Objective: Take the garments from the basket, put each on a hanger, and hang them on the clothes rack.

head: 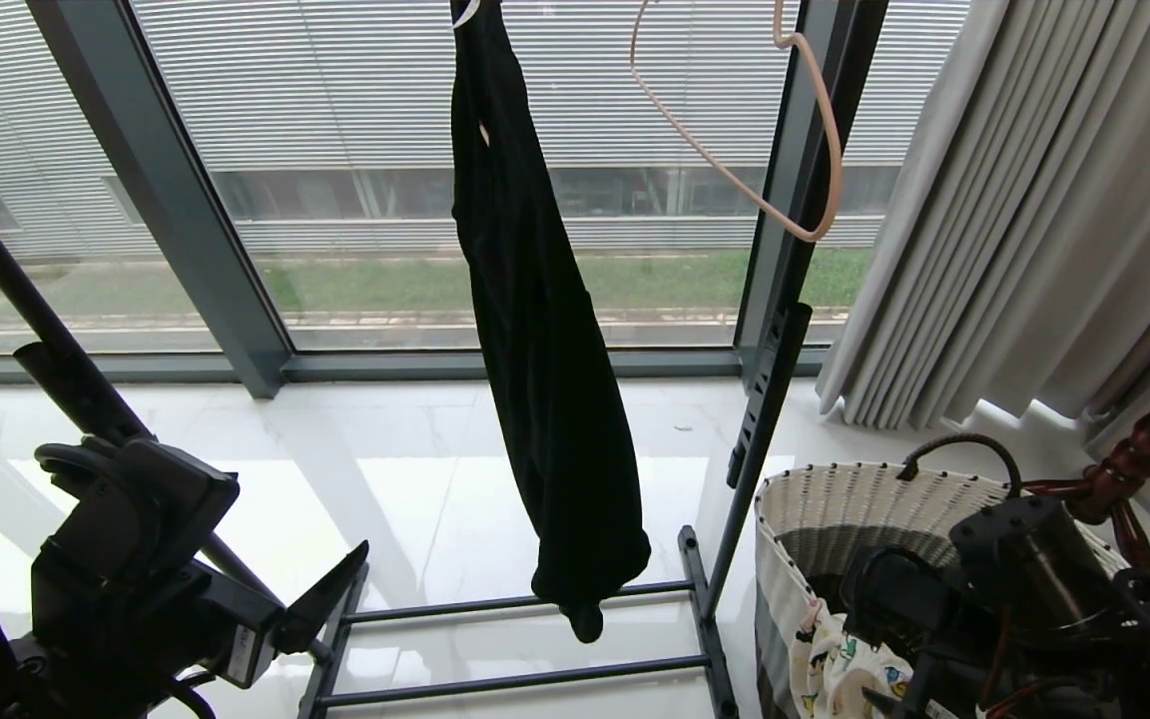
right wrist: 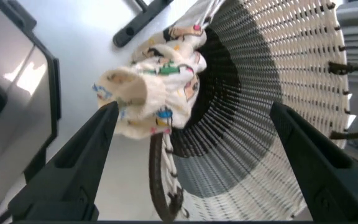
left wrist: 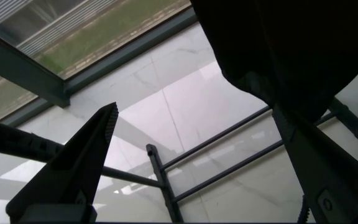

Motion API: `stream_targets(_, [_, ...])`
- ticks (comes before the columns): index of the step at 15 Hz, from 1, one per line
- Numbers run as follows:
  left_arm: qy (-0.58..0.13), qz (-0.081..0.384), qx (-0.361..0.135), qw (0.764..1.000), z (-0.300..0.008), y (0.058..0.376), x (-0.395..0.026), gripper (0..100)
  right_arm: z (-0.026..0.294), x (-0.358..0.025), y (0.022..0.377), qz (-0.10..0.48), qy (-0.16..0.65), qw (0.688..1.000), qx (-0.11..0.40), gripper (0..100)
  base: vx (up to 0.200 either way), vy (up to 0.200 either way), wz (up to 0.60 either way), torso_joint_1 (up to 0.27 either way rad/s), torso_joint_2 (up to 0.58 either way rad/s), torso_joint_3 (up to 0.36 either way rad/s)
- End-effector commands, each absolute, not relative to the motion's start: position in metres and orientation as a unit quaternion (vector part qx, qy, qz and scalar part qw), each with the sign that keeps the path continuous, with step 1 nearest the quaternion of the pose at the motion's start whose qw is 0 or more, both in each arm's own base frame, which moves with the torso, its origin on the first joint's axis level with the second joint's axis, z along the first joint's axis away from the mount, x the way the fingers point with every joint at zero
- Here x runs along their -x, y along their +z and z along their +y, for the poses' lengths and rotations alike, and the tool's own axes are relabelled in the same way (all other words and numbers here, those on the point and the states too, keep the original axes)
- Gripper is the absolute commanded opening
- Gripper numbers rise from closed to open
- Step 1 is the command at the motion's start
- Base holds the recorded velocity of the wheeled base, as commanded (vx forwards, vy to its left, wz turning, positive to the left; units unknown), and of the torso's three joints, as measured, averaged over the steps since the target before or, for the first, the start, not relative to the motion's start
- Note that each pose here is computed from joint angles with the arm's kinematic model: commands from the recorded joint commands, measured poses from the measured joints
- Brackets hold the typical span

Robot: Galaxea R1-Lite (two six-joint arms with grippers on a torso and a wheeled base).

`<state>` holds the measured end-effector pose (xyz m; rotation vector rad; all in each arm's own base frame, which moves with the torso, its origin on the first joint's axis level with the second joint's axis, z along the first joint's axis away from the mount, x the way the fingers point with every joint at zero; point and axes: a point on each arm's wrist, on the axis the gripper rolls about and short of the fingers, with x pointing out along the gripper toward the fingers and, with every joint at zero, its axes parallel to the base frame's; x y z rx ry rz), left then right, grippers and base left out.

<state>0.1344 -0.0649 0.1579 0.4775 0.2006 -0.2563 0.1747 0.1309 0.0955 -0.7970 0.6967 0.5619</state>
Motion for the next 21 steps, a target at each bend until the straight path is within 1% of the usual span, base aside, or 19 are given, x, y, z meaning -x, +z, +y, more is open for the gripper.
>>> stream_targets(1, [-0.127,0.107,-0.237,0.957,-0.064,0.154,-0.133,100,0.138,-0.185,0.073,0.371,0.256,0.815,0.364,100,0.0,0.0,0.0,0.0,0.0,0.0])
stream_targets(5, [-0.13,0.116,-0.241,0.955,-0.063,0.148,-0.131,100,0.135,-0.189,0.069,0.382,0.246,0.813,0.363,100,0.0,0.0,0.0,0.0,0.0,0.0])
stream_targets(10, [-0.129,0.115,-0.241,0.955,-0.063,0.149,-0.131,100,0.128,-0.197,0.064,0.396,0.222,0.812,0.368,100,0.0,0.0,0.0,0.0,0.0,0.0])
stream_targets(13, [-0.128,0.114,-0.241,0.955,-0.063,0.149,-0.131,100,0.134,-0.205,0.057,0.379,0.221,0.823,0.361,100,0.0,0.0,0.0,0.0,0.0,0.0])
stream_targets(16, [-0.127,0.108,-0.239,0.957,-0.062,0.151,-0.13,100,0.134,-0.207,0.055,0.377,0.219,0.824,0.361,100,0.0,0.0,0.0,0.0,0.0,0.0])
stream_targets(17, [-0.127,0.108,-0.239,0.957,-0.062,0.151,-0.129,100,0.134,-0.206,0.055,0.377,0.219,0.824,0.361,0,0.0,0.0,0.0,0.0,0.0,0.0])
stream_targets(21, [-0.127,0.105,-0.238,0.957,-0.06,0.151,-0.126,100,0.136,-0.205,0.055,0.376,0.224,0.823,0.363,0,0.0,0.0,0.0,0.0,0.0,0.0])
